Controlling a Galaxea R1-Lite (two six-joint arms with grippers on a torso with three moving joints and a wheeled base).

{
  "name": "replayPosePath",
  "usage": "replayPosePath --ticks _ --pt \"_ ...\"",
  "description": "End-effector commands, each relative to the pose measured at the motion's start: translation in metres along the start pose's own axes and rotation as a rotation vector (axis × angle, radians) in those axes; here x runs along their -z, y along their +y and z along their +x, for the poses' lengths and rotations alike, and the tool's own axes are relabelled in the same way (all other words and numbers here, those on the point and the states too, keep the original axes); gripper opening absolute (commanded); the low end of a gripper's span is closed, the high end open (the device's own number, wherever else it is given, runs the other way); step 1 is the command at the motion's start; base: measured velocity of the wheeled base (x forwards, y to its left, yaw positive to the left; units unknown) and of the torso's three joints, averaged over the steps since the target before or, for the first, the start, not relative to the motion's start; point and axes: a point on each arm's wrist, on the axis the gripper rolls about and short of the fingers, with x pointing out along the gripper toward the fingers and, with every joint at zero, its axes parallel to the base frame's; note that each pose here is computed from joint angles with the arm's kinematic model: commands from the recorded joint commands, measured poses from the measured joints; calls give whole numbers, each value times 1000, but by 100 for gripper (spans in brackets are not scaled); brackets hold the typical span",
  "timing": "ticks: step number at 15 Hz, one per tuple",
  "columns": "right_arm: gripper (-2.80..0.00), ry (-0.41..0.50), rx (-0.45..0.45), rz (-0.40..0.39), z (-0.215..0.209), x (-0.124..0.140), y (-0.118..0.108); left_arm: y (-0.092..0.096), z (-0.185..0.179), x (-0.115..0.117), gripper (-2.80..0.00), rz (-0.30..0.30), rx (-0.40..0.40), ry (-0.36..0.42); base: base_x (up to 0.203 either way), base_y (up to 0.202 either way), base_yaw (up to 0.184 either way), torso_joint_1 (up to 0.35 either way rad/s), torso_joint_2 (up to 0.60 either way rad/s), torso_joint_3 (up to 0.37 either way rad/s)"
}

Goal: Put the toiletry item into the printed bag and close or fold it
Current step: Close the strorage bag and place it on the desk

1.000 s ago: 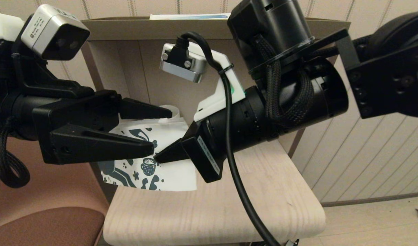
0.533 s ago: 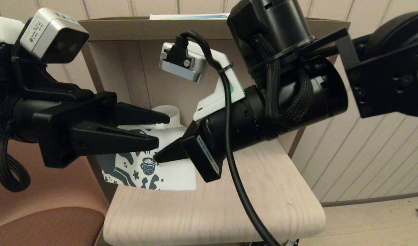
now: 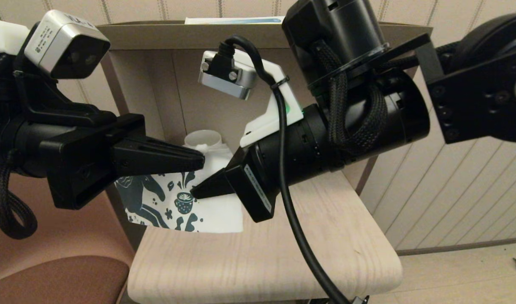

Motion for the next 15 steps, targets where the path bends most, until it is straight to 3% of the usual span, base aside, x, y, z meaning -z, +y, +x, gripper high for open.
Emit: replayPosePath --ticks 1,4,5,15 --pt "-280 4 -3 1 0 1 0 0 1 -1 -280 2 8 -1 0 0 0 0 0 0" --pt "-280 1 -1 0 -1 0 0 0 0 0 -280 3 1 0 0 0 0 0 0 0" --pt "-280 0 -1 -1 -1 0 0 0 0 0 0 6 -1 -1 0 0 0 0 0 0" --pt "-280 7 -8 3 -3 2 3 3 -2 -5 0 51 -65 -15 0 0 0 0 0 0"
